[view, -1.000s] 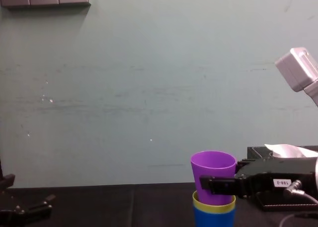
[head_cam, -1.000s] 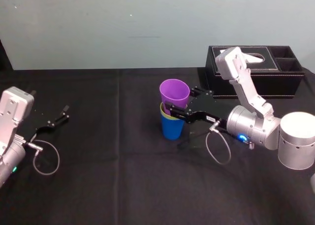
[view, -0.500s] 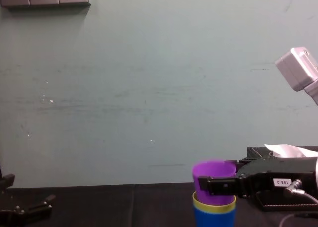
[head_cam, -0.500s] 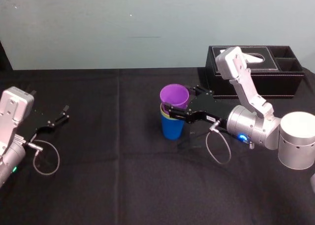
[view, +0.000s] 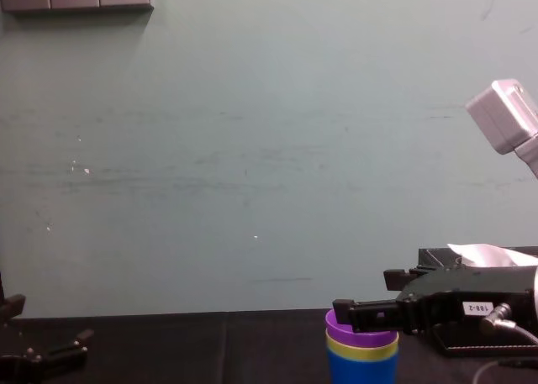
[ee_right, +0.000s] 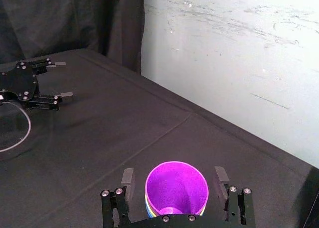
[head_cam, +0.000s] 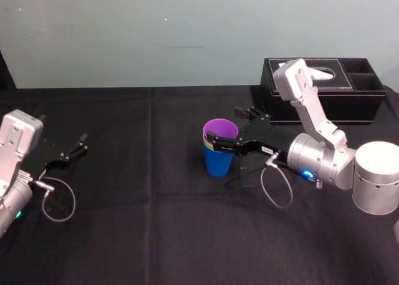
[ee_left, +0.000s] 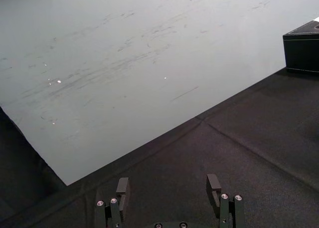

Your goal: Stack the three plastic cups sequentially using one hand.

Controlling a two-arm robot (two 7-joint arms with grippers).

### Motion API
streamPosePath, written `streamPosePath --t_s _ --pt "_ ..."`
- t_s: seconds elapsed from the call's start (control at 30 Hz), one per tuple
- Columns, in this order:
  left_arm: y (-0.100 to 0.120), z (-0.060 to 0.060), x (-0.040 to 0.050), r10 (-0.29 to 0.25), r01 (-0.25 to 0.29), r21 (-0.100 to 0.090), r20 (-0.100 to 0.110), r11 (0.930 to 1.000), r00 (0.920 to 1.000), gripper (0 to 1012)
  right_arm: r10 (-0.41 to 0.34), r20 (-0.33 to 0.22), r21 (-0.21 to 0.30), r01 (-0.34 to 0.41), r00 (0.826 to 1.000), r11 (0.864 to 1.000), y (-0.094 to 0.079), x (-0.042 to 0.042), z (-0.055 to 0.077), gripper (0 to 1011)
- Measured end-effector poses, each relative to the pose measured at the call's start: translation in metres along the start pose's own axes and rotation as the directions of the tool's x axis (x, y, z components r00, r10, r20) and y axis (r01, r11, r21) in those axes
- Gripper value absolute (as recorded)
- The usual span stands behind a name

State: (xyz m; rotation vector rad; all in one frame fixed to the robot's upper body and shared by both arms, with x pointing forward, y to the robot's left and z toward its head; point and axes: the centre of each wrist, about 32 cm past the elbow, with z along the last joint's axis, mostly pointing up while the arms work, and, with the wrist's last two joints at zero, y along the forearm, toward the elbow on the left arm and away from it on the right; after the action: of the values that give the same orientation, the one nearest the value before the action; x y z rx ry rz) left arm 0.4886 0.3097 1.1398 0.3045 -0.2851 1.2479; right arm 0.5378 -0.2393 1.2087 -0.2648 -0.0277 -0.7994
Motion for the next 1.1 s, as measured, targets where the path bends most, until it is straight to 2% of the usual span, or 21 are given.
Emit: streamPosePath --t_s 0.3,0.6,0.87,1.1 --pt "0.000 0.000 0.0000 0.000 0.000 0.000 0.000 1.0000 1.0000 1010 -0.013 0.001 0.011 0.013 1.000 1.000 -0.007 -0.0001 -0.002 1000" --pt "0.000 0.000 0.0000 0.000 0.000 0.000 0.000 1.0000 1.0000 1010 -0.066 -0.015 0.047 0.067 0.998 0.997 -0.030 0.0060 -0.006 1000" --pt "0.000 0.000 0.0000 0.000 0.000 0.000 0.000 1.0000 1.0000 1010 -0.161 -0.027 0.057 0.163 0.987 0.985 -0.051 0.0120 -0.021 1000" --pt "0.000 0.000 0.0000 0.000 0.000 0.000 0.000 1.0000 1.0000 1010 -0.216 -0.036 0.037 0.218 0.976 0.975 -0.063 0.0180 -0.038 1000"
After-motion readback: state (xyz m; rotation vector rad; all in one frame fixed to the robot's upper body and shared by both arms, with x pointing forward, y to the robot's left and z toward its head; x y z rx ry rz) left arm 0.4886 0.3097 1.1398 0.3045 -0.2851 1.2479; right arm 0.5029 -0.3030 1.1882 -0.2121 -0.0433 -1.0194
